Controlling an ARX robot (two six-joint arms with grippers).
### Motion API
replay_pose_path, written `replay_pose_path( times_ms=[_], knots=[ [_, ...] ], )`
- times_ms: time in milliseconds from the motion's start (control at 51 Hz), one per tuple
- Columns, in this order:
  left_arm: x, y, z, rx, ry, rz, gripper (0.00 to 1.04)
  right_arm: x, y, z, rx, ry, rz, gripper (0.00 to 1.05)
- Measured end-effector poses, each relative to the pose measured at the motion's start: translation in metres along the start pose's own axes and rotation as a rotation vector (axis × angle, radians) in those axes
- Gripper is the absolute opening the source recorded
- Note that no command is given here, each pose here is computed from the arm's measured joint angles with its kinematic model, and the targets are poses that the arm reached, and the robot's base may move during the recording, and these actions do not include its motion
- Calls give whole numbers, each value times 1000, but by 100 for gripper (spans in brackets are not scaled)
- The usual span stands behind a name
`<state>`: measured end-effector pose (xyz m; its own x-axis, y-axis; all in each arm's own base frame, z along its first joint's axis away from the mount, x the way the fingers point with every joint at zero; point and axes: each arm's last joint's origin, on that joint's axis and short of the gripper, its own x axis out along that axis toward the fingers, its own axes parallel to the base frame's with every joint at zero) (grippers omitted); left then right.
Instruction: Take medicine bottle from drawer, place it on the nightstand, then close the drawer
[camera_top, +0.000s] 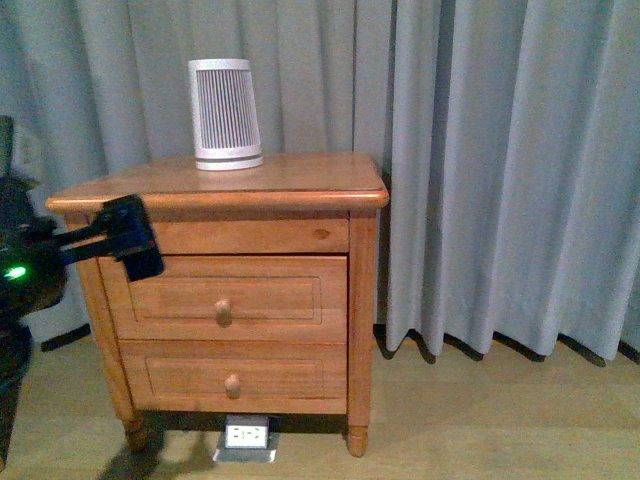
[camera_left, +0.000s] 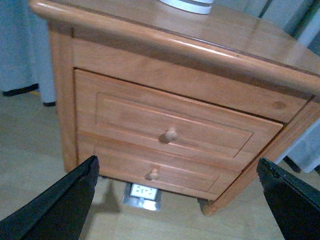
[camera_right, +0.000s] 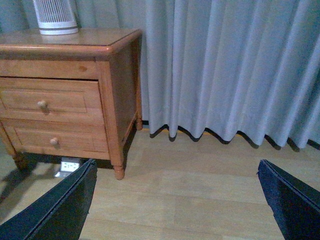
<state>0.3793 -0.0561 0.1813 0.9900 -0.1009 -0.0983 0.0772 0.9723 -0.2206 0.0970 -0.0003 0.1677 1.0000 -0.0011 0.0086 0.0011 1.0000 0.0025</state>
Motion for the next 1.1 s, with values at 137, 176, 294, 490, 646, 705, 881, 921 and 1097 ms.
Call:
replay_pose_path(
  times_ms=[137,176,294,490,646,705,881,921,1097],
  knots=[
    [42,-9,-19,32,2,-36,98,0,0,0,0,0,0,98],
    [55,-10,-28,44,8,-45,98,0,0,0,0,0,0,98],
    [85,-11,-56,87,23,-65,98,0,0,0,0,0,0,98],
    [123,-5,-97,178,41,-80,98,0,0,0,0,0,0,98],
    [148,-2,-113,210,50,-79,98,0,0,0,0,0,0,98],
    [157,-2,-117,215,46,-79,98,0,0,0,0,0,0,98],
    [188,3,-124,241,40,-72,98,0,0,0,0,0,0,98],
    [190,5,-125,244,41,-71,98,0,0,0,0,0,0,98],
    [199,17,-130,257,47,-51,98,0,0,0,0,0,0,98]
  ],
)
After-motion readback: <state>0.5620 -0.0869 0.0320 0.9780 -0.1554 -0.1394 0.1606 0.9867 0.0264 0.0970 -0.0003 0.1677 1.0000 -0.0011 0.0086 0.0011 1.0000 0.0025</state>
